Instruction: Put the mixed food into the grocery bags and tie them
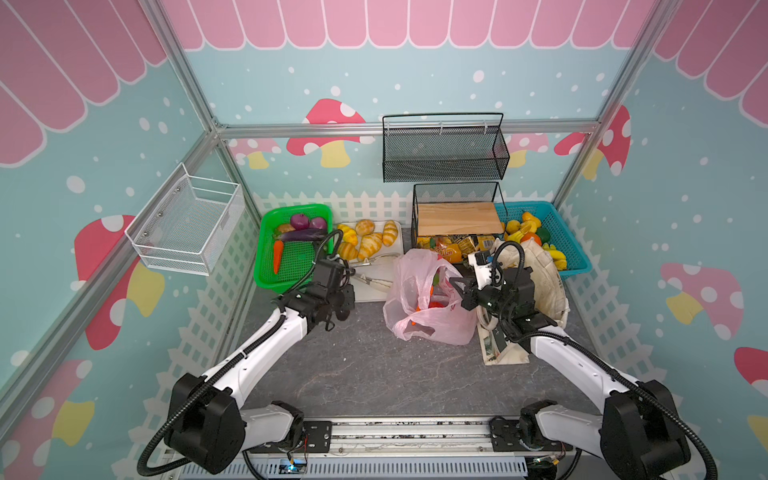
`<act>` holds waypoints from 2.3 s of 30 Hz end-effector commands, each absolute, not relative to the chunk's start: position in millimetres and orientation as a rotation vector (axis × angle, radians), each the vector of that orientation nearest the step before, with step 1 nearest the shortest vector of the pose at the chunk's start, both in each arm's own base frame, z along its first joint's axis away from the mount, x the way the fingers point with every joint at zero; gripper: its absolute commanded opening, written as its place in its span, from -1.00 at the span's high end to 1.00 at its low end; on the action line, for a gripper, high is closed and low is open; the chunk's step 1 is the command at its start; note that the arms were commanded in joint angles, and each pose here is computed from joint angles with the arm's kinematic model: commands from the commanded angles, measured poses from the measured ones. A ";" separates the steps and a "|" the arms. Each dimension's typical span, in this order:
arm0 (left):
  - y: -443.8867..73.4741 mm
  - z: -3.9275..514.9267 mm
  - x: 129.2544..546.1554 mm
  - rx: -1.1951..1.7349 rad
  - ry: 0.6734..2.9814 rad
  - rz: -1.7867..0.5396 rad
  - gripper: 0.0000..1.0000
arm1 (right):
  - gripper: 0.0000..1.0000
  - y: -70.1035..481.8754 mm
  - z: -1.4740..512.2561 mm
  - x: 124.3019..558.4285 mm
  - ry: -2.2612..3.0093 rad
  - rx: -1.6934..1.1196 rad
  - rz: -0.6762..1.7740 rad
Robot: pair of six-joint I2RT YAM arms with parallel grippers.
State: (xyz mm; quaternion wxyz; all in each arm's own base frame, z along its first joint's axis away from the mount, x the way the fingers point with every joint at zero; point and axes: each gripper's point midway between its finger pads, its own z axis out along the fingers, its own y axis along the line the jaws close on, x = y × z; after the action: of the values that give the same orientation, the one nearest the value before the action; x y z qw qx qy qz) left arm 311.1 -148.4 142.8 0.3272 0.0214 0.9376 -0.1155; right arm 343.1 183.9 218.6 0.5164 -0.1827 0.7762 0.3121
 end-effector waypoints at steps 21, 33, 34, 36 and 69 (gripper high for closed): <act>-310.2 146.5 285.4 0.822 2.222 -0.598 0.36 | 1.00 181.1 221.5 341.4 1.885 -0.474 0.717; -339.9 167.7 359.3 0.846 2.101 -0.412 0.33 | 1.00 179.5 222.3 338.5 1.879 -0.484 0.702; -338.2 167.2 364.5 0.840 2.095 -0.379 0.32 | 1.00 179.2 222.2 338.6 1.878 -0.484 0.699; -333.6 165.6 376.7 0.798 2.079 -0.316 0.26 | 1.00 178.6 222.9 338.8 1.875 -0.482 0.695; -228.5 112.4 283.8 0.360 2.323 -0.595 -0.40 | 1.00 176.1 210.3 345.2 1.902 -0.458 0.673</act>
State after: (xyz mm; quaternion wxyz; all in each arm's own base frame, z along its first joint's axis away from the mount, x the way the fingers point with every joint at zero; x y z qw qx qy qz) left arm 275.1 -263.0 126.4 0.3535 0.2240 0.8688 -0.2648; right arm 342.5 179.3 212.4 0.5072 -0.1892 0.7894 0.2895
